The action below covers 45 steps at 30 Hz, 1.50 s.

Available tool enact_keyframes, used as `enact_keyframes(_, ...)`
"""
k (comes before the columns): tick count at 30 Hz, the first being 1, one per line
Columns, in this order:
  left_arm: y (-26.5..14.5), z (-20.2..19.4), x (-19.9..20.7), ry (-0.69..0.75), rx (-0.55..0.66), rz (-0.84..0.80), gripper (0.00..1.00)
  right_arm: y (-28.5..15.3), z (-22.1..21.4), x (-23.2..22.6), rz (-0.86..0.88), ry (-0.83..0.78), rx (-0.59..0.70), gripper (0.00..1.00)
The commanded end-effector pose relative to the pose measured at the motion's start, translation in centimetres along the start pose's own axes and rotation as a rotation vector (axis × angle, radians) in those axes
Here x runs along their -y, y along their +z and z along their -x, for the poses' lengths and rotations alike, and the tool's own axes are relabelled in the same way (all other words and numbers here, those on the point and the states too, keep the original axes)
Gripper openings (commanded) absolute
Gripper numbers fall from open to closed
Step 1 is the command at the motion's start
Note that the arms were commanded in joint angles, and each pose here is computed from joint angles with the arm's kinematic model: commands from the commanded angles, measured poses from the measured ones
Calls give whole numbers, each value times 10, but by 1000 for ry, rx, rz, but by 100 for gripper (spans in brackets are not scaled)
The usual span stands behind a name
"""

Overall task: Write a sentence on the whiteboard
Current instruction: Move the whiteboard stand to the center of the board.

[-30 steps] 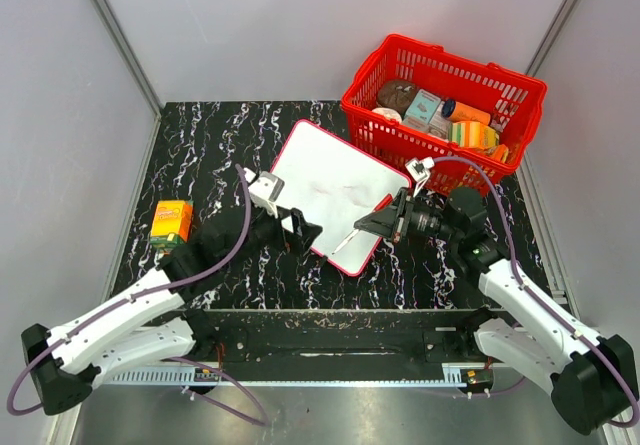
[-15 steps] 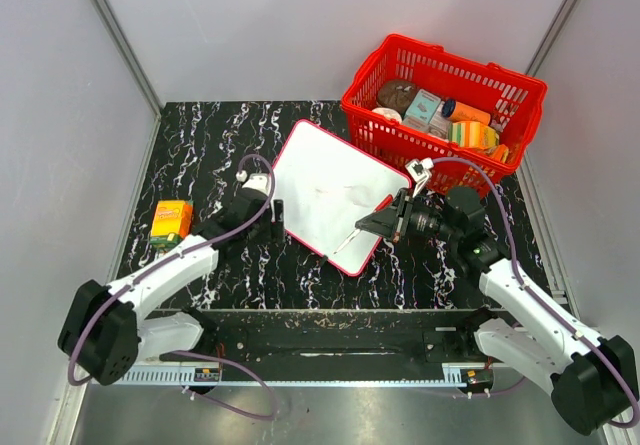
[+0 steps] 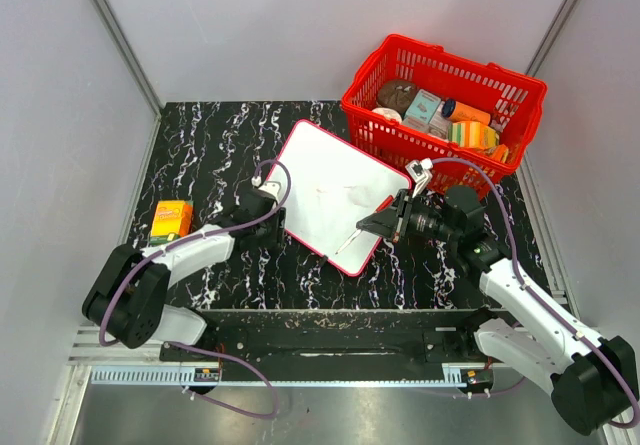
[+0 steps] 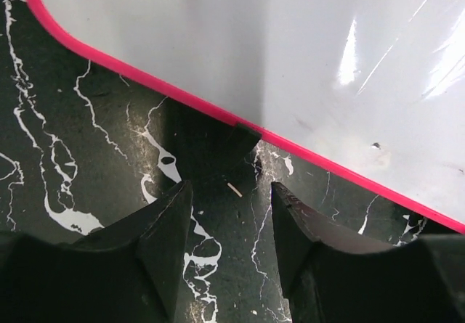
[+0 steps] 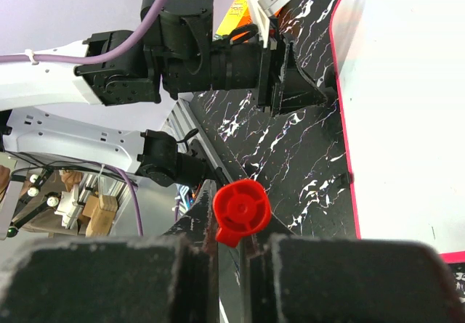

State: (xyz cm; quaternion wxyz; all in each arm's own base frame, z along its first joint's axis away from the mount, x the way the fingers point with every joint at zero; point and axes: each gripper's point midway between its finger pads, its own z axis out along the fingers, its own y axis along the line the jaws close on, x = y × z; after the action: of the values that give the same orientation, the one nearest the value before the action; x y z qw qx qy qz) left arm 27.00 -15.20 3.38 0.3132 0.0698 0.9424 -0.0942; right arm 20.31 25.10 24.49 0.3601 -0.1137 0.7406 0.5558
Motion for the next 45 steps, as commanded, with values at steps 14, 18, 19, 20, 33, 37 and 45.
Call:
enact_keyframes(14,24,23,12,57,-52,-9,33,-2,18,-17,26,-67,49,0)
enact_keyframes(18,23,18,14,53,-74,-21,24,-2,18,-17,23,-66,48,0)
enact_keyframes(19,22,15,14,52,-82,-25,22,-2,18,-17,25,-69,48,0)
enact_keyframes(20,20,14,18,54,-87,-47,17,-2,18,-18,26,-70,49,0)
enact_keyframes(33,-6,-11,48,85,-124,-82,0,-1,20,-15,18,-71,47,0)
enact_keyframes(37,-14,-17,66,73,-122,-98,0,-1,20,-17,22,-73,47,0)
enact_keyframes(45,-21,-46,109,65,-164,-130,0,0,21,-16,22,-74,44,0)
